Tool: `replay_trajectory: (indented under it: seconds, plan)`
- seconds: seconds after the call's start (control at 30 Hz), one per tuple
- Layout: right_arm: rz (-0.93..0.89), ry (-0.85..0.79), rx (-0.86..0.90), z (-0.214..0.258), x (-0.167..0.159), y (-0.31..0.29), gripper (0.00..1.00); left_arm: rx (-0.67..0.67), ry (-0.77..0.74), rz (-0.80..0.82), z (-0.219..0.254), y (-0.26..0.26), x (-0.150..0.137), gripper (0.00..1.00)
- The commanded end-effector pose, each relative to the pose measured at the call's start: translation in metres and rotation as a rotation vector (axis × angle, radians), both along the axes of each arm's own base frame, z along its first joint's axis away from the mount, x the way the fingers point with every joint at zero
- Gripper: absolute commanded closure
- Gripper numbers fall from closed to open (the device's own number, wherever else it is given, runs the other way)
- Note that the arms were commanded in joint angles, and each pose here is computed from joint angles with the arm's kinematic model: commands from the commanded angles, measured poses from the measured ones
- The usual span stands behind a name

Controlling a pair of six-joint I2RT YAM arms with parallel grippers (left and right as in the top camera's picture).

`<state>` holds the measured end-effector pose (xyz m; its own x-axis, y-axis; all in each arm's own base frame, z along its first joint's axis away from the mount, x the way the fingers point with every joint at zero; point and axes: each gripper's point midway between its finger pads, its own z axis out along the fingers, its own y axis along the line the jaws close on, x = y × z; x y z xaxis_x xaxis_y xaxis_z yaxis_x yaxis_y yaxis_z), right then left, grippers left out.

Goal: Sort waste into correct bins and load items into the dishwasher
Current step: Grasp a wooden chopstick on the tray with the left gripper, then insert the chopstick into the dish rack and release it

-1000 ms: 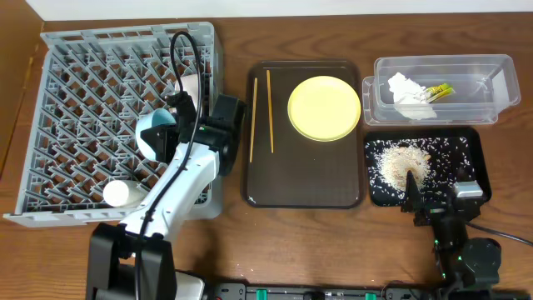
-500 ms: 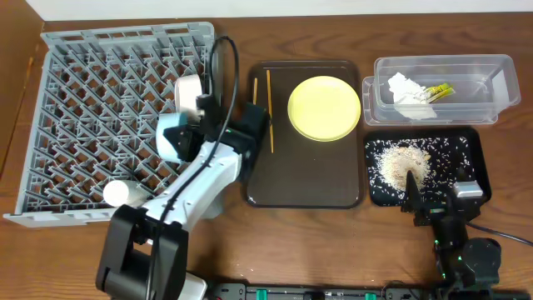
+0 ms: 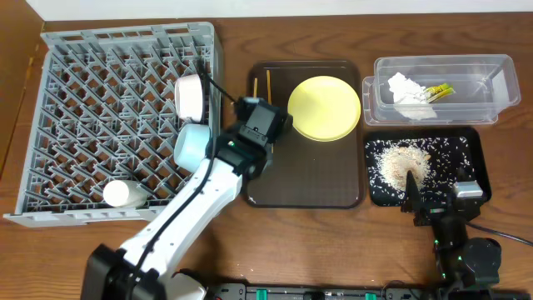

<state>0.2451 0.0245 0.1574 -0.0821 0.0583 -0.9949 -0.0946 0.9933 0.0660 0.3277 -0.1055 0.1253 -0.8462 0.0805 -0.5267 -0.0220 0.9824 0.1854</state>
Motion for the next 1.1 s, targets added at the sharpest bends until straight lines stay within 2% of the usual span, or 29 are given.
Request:
replay_trajectory:
  seconds: [0.0, 0.13, 0.27, 0.47, 0.57, 0.67, 0.8, 0.97, 1.07]
  plan:
    - [-0.013, -0.002, -0.012, -0.001, 0.0, -0.003, 0.01, -0.248, -0.084, -0.078, 0.021, -0.048, 0.025, 0.44]
    - [-0.013, -0.002, -0.012, -0.001, 0.0, -0.003, 0.01, -0.272, -0.156, -0.059, 0.013, -0.049, 0.06, 0.5]
    - [-0.013, -0.002, -0.012, -0.001, 0.0, -0.003, 0.01, -0.27, -0.16, -0.012, -0.019, -0.041, 0.089, 0.51]
    - [-0.013, -0.002, -0.012, -0.001, 0.0, -0.003, 0.01, -0.263, -0.138, 0.007, -0.069, -0.042, 0.111, 0.51]
    - [-0.013, -0.002, -0.012, -0.001, 0.0, -0.003, 0.01, -0.282, -0.08, -0.013, -0.098, -0.049, 0.109, 0.54]
    - [-0.013, -0.002, -0.012, -0.001, 0.0, -0.003, 0.01, -0.295, -0.02, -0.027, -0.121, -0.054, 0.103, 0.66]
    - [-0.013, -0.002, -0.012, -0.001, 0.0, -0.003, 0.01, -0.311, 0.04, -0.04, -0.139, -0.059, 0.095, 0.76]
    - [-0.013, -0.002, -0.012, -0.001, 0.0, -0.003, 0.01, -0.289, 0.097, -0.031, -0.145, -0.053, 0.082, 0.92]
    - [-0.013, -0.002, -0.012, -0.001, 0.0, -0.003, 0.01, -0.282, 0.114, -0.026, -0.128, -0.049, 0.074, 0.92]
